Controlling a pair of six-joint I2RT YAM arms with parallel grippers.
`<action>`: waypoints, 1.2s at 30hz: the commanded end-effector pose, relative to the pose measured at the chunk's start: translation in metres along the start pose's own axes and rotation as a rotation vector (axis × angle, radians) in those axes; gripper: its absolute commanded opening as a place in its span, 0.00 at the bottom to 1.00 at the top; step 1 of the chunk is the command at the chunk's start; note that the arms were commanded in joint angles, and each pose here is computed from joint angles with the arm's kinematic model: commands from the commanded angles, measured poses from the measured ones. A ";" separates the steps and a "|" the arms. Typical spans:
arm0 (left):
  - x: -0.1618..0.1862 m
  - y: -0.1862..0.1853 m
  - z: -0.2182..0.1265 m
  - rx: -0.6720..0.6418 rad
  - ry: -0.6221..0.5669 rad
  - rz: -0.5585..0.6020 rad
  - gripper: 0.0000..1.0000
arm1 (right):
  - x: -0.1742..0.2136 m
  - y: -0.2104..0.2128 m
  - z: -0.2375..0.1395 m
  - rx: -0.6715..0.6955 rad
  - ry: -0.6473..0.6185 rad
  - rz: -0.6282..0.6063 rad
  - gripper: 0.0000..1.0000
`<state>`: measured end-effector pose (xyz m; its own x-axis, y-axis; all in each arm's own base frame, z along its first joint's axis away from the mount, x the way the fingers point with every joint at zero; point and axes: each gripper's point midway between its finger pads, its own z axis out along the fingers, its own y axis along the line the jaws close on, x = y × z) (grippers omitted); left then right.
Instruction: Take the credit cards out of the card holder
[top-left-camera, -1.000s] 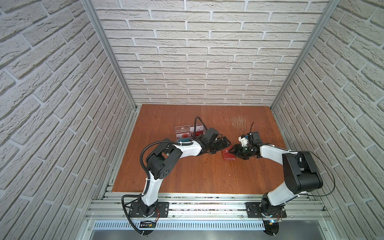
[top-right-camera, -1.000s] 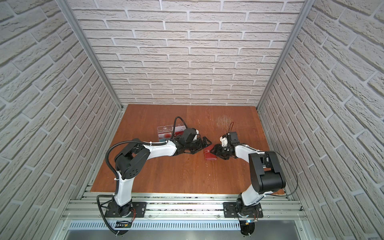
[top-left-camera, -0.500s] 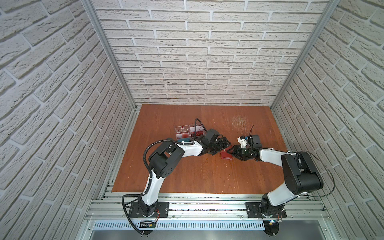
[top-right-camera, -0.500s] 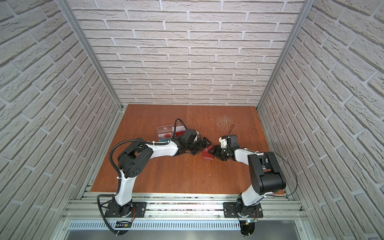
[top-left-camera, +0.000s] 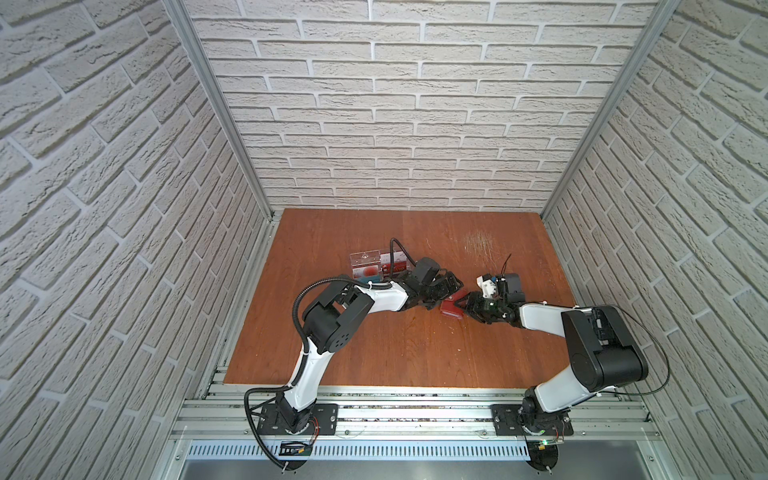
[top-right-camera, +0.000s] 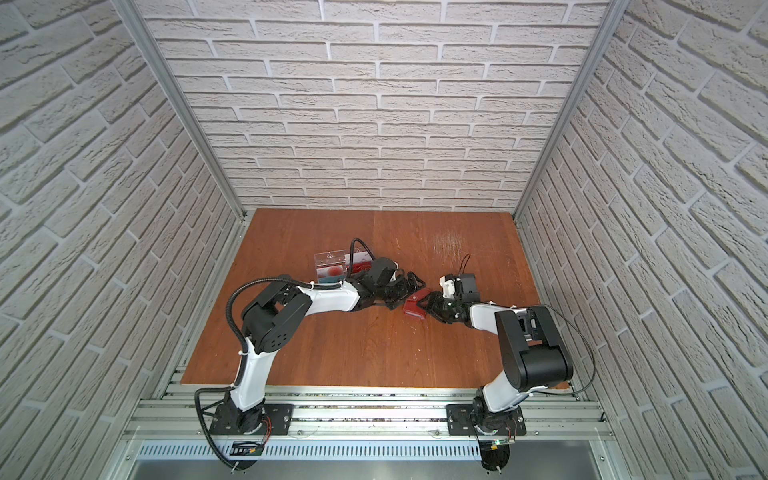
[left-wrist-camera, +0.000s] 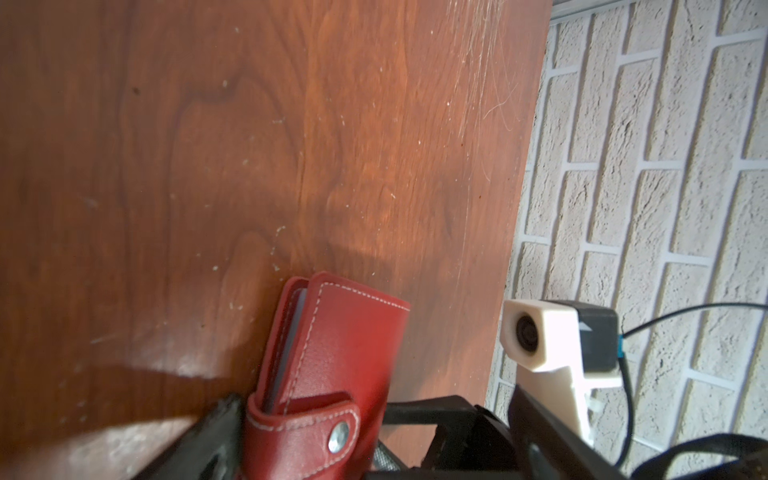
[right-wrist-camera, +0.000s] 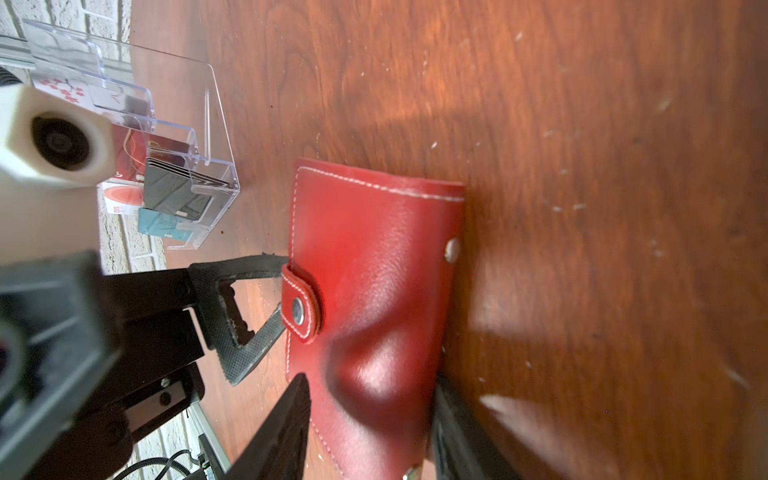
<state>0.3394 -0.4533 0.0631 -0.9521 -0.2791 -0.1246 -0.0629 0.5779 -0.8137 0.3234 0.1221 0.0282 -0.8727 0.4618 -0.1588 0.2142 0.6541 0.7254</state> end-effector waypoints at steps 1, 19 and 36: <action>0.005 0.001 0.010 0.008 0.008 -0.014 0.98 | -0.006 0.019 -0.002 -0.073 -0.035 -0.028 0.46; -0.017 -0.001 -0.007 0.030 -0.028 -0.038 0.98 | -0.011 0.033 -0.017 -0.054 -0.038 -0.099 0.08; -0.010 -0.029 -0.025 0.037 0.040 0.061 0.89 | -0.019 0.038 -0.050 0.097 -0.062 -0.214 0.06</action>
<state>0.3478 -0.4348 0.0680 -0.9580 -0.2692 -0.0983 -0.0844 0.5929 -0.8008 0.3265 0.1103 0.0853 -0.8743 0.3762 -0.3067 0.1056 0.7642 0.6362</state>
